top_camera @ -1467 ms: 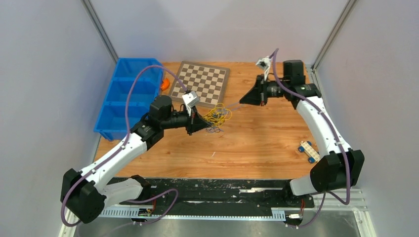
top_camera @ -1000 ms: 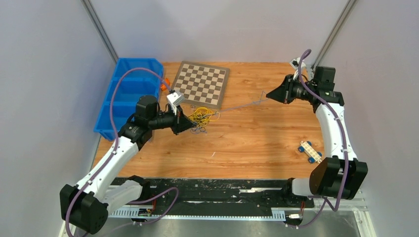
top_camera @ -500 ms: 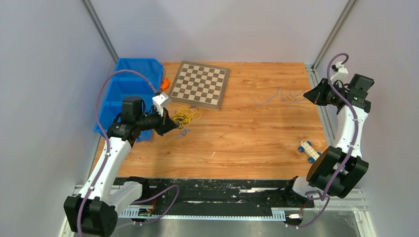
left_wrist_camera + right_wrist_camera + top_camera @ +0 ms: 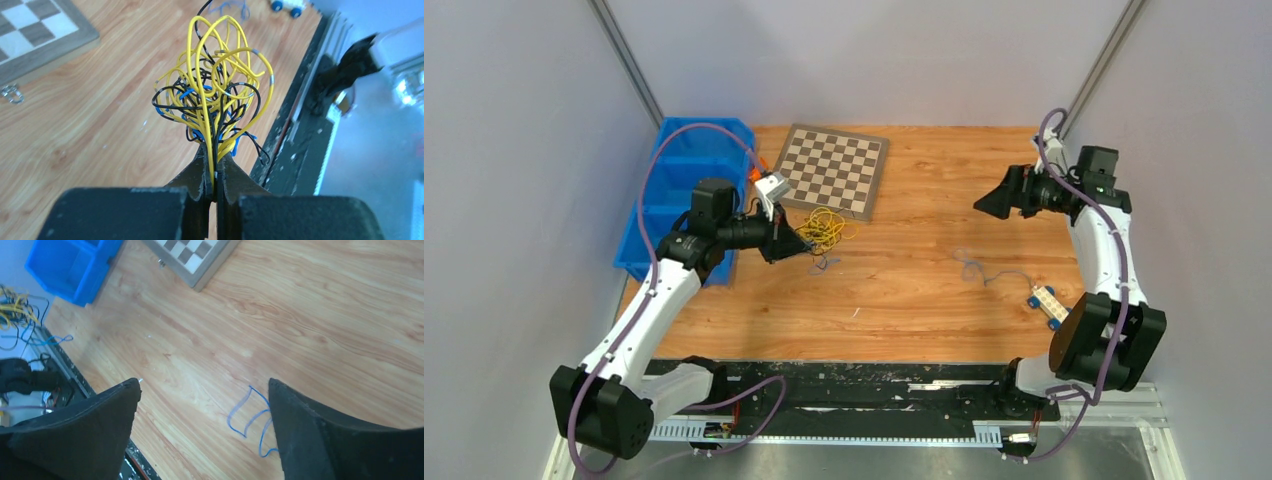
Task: Untangle the cables
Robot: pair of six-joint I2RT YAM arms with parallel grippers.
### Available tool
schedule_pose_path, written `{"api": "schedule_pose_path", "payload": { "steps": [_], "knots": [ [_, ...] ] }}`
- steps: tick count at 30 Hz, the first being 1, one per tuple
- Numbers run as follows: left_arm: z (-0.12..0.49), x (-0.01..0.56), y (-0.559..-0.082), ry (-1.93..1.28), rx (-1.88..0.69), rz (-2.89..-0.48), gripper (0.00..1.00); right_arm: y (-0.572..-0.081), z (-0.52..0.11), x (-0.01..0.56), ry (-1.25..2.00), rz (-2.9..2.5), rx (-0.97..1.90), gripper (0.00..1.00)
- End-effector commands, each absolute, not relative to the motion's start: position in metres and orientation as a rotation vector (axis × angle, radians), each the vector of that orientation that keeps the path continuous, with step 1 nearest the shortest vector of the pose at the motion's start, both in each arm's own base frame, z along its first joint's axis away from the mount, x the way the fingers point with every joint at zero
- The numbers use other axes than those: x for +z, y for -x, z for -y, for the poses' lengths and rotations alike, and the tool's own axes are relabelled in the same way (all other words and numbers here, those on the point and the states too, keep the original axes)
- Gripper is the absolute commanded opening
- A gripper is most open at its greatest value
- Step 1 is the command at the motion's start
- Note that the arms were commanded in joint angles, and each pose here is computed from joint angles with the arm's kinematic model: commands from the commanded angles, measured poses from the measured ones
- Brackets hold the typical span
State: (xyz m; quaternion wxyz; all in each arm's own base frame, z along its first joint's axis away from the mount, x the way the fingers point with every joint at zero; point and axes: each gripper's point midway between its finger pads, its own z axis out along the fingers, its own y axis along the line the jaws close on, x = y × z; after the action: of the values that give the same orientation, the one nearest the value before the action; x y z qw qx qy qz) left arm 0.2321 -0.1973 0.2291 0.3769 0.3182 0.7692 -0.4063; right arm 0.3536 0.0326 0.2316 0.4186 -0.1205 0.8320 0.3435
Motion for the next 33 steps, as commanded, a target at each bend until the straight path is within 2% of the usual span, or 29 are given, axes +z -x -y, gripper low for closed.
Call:
{"api": "schedule_pose_path", "payload": {
  "steps": [1,8,13,20,27,28,29,31,32,33],
  "knots": [
    [0.226,0.287,-0.250,-0.693,-1.189,-1.833,0.00,-0.338,-0.079,0.255,0.516,-2.000,0.932,1.00],
    [0.270,0.297,-0.243,-0.719,-1.352,-1.806,0.00,-0.304,-0.191,0.282,0.788,-1.887,1.227,1.00],
    [0.285,0.303,-0.245,-0.644,-1.483,-1.823,0.00,-0.279,-0.250,0.295,0.960,-1.814,1.364,1.00],
    [0.293,0.316,-0.252,-0.536,-1.606,-1.811,0.00,-0.248,-0.273,0.283,1.084,-1.747,1.395,1.00],
    [0.293,0.320,-0.256,-0.455,-1.671,-1.807,0.00,-0.250,-0.292,0.266,1.105,-1.747,1.367,0.99],
    [0.293,0.320,-0.256,-0.445,-1.679,-1.810,0.00,-0.251,-0.294,0.266,1.110,-1.743,1.369,0.90],
    [0.291,0.321,-0.258,-0.438,-1.676,-1.810,0.00,-0.251,-0.295,0.268,1.113,-1.735,1.378,0.69],
    [0.286,0.320,-0.261,-0.426,-1.659,-1.817,0.00,-0.251,-0.294,0.272,1.118,-1.720,1.380,0.18],
    [0.283,0.320,-0.263,-0.421,-1.648,-1.820,0.00,-0.251,-0.290,0.273,1.111,-1.718,1.367,0.02],
    [0.274,0.318,-0.269,-0.403,-1.613,-1.828,0.00,-0.251,-0.284,0.272,1.096,-1.722,1.352,0.00]
  ]
}}
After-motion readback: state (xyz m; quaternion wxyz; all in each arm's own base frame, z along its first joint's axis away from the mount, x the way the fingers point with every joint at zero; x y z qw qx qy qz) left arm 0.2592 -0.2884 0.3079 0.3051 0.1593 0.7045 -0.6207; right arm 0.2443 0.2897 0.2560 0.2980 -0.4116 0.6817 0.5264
